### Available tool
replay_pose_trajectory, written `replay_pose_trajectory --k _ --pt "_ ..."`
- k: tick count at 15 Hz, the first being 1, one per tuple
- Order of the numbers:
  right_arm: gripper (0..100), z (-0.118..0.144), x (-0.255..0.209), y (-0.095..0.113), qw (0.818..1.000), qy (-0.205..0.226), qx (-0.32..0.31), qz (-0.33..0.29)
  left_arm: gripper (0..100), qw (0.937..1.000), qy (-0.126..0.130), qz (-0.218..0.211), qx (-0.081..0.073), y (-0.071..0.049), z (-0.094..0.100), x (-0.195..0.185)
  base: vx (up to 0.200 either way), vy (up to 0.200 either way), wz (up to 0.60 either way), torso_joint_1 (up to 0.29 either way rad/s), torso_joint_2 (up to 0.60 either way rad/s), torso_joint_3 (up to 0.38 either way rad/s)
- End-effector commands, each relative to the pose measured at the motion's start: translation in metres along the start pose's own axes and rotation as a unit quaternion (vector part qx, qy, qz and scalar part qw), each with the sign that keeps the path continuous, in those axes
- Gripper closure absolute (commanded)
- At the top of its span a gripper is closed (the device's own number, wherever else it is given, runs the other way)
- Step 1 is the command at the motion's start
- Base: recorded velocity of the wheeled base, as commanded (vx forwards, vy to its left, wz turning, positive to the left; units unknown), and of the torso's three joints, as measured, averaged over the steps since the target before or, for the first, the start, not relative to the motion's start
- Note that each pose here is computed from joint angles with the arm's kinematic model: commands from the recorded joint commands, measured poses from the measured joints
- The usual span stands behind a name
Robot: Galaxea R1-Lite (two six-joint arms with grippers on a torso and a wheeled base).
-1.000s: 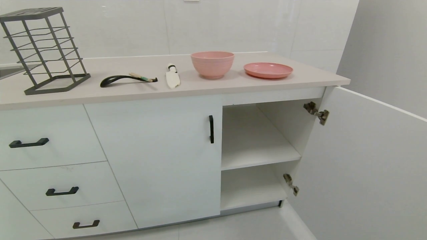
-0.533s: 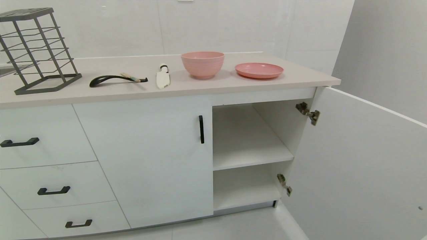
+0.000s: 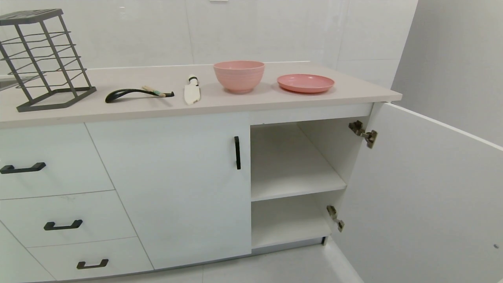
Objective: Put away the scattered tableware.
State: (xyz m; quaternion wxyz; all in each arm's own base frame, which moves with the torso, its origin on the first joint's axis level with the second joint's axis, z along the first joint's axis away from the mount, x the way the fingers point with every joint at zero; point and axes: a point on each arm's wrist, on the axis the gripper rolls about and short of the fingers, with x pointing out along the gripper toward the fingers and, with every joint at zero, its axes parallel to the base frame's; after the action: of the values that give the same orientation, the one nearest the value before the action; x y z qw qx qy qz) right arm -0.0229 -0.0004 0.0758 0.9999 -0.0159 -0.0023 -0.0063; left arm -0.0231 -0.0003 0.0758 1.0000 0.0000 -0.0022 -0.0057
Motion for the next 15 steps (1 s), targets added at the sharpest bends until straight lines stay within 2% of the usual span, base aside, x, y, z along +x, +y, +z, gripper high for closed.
replay_pose_trajectory --k 1,10,13,15 --pt "0 0.0001 0.0001 0.0000 1.000 0.000 0.001 0.000 0 1.0000 0.002 0.000 0.000 0.0000 -0.0003 0.0003 0.000 0.000 0.00 0.000 0.00 0.000" --pt "0 0.0000 0.0001 0.0000 1.000 0.001 0.009 -0.001 0 1.0000 0.002 0.000 -0.002 0.0000 -0.0003 0.0003 0.000 0.000 0.00 0.000 0.00 0.000" --pt "0 0.0000 0.0001 0.0000 1.000 0.001 0.009 -0.001 0 1.0000 0.002 0.001 -0.002 0.0000 -0.0003 0.0003 0.200 0.000 0.00 -0.001 0.01 0.002" --pt "0 0.0000 0.0001 0.0000 1.000 0.001 0.009 -0.001 0 1.0000 0.001 0.001 -0.003 0.0000 0.0001 0.0002 0.000 0.000 0.00 0.000 0.00 0.000"
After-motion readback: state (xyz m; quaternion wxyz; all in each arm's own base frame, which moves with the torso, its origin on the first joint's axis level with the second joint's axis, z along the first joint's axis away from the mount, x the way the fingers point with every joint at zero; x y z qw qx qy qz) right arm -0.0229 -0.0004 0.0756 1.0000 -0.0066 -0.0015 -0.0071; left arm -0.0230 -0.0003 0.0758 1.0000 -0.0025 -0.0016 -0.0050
